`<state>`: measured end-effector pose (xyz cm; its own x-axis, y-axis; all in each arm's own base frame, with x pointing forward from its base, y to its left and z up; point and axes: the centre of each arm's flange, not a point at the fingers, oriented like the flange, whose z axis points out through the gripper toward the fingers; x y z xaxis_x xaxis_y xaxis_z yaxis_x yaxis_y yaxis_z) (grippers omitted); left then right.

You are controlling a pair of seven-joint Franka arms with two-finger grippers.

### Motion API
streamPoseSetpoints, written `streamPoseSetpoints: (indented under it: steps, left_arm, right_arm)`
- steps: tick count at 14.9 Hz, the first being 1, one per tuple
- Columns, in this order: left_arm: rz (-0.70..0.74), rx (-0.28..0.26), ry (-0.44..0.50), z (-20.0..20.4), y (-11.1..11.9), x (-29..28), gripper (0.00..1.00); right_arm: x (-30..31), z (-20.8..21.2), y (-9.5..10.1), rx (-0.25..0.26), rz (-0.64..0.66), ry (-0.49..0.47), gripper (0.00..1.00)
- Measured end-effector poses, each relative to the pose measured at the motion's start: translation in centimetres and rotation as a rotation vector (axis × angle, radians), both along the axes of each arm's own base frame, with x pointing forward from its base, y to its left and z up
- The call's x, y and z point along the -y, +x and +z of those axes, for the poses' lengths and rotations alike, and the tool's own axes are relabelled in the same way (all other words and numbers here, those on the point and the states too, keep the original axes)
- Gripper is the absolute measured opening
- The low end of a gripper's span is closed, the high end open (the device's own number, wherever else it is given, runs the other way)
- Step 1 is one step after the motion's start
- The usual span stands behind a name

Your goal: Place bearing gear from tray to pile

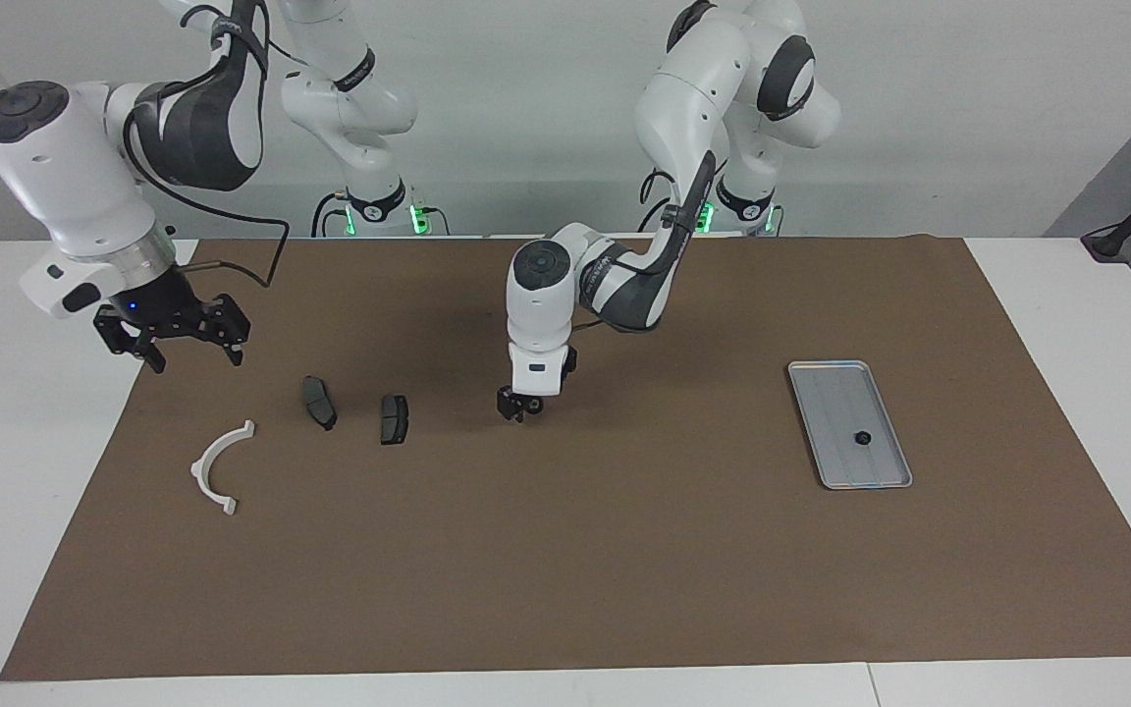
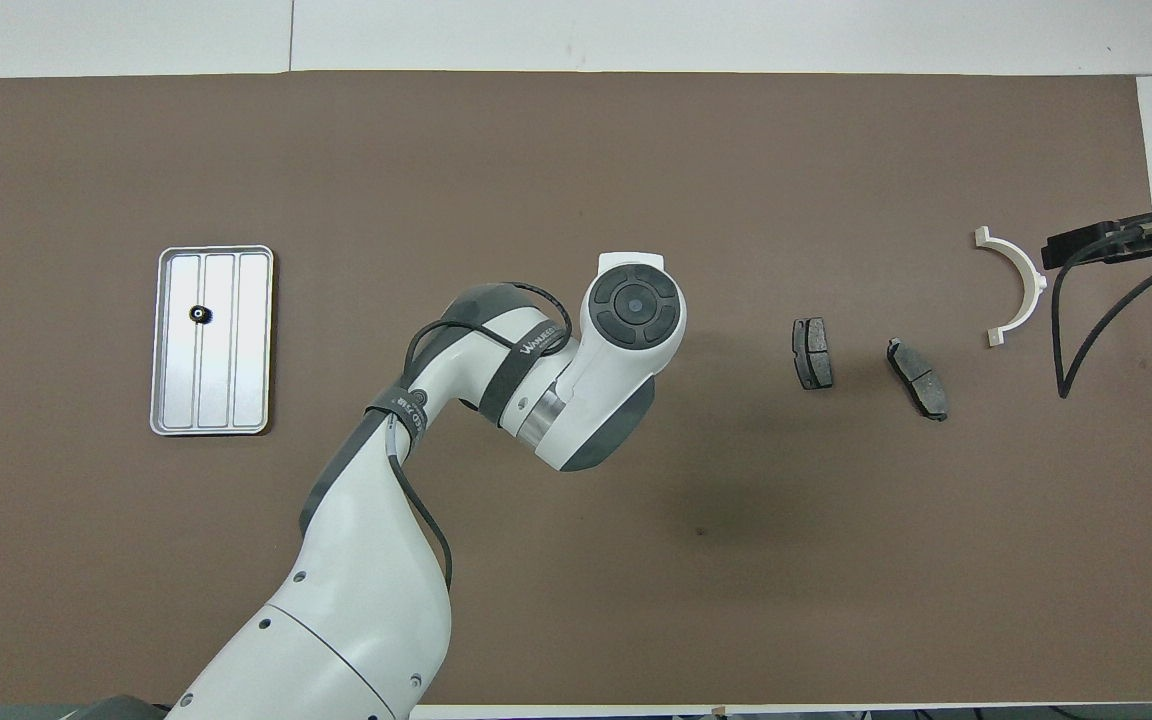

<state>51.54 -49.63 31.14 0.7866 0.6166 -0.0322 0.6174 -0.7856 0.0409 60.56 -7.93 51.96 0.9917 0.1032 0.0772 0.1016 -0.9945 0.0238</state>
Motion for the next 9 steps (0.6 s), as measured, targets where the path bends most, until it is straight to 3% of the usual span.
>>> streamPoseSetpoints:
  steps: [5,9]
  left_arm:
    - [0.052,0.04,-0.007,5.0,3.8,-5.0,1.0]
    - [-0.06,0.029,0.02,6.0,8.2,-12.7,1.0]
  right_arm:
    - [-2.0,-3.4,2.1,-0.015,0.002,0.006,1.0]
    - [-10.4,-6.3,4.0,-0.027,-0.049,0.017,1.0]
